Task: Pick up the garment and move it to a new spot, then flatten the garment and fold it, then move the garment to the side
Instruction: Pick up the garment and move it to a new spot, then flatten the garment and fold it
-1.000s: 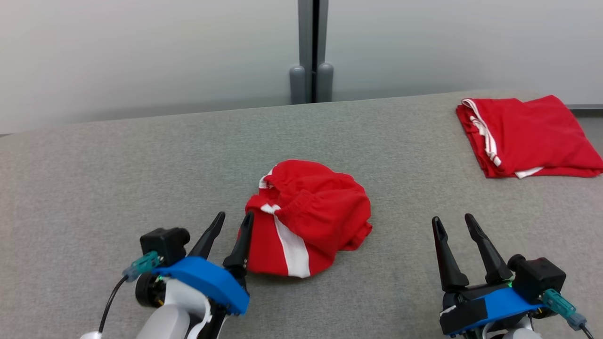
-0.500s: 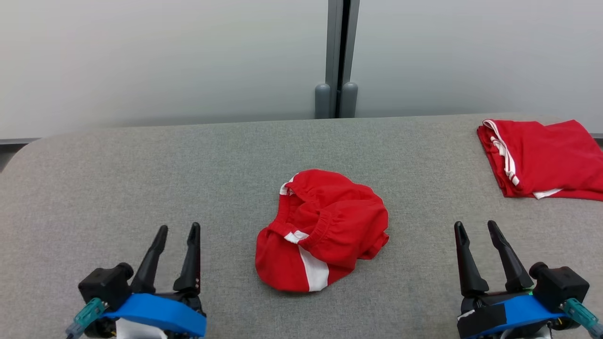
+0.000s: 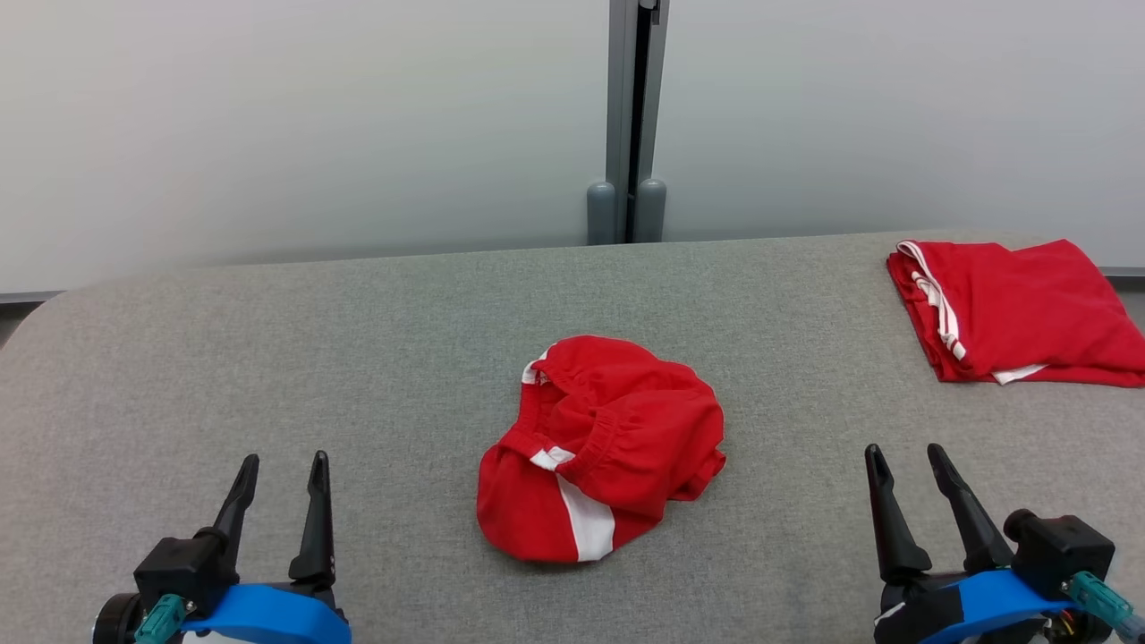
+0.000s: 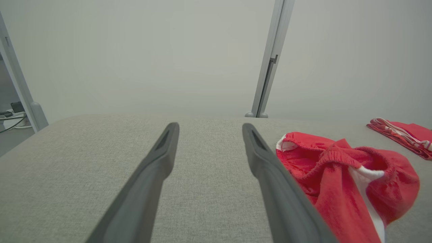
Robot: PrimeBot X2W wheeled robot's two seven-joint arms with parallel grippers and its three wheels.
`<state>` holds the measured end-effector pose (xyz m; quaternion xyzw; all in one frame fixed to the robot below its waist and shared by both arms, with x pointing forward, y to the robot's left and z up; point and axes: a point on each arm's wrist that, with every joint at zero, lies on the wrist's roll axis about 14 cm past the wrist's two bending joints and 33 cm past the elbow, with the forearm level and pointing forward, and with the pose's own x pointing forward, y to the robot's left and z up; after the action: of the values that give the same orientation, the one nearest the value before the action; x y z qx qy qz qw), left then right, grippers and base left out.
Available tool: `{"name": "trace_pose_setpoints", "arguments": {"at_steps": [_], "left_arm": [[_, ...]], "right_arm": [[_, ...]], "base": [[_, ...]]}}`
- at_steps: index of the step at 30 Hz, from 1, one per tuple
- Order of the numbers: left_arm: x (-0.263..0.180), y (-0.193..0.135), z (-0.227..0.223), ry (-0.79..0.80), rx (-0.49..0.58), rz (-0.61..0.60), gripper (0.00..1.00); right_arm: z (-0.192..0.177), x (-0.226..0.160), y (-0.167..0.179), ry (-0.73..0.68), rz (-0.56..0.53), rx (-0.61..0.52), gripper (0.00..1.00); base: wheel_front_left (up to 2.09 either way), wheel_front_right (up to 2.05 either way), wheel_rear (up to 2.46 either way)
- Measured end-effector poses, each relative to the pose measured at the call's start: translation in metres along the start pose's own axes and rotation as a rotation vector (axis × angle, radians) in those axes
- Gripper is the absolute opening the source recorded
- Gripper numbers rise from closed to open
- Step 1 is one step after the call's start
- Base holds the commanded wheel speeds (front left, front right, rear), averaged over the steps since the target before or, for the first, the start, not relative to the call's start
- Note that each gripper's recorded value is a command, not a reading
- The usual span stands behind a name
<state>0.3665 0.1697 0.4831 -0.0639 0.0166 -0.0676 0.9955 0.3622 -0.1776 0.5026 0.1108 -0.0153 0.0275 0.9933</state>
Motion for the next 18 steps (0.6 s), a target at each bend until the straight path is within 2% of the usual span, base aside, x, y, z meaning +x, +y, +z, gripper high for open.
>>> {"name": "trace_pose_setpoints", "arguments": {"at_steps": [7, 18], "left_arm": [[0.001, 0.009, -0.013, 0.045, -0.010, 0.026, 1.00], [0.003, 0.006, -0.019, 0.070, -0.028, 0.020, 1.00]], "right_arm": [[-0.006, -0.005, -0.005, 0.032, -0.019, 0.011, 1.00], [-0.012, -0.005, -0.004, 0.042, -0.018, 0.023, 1.00]], "base": [[0.00, 0.00, 0.00], [0.00, 0.00, 0.00]]}}
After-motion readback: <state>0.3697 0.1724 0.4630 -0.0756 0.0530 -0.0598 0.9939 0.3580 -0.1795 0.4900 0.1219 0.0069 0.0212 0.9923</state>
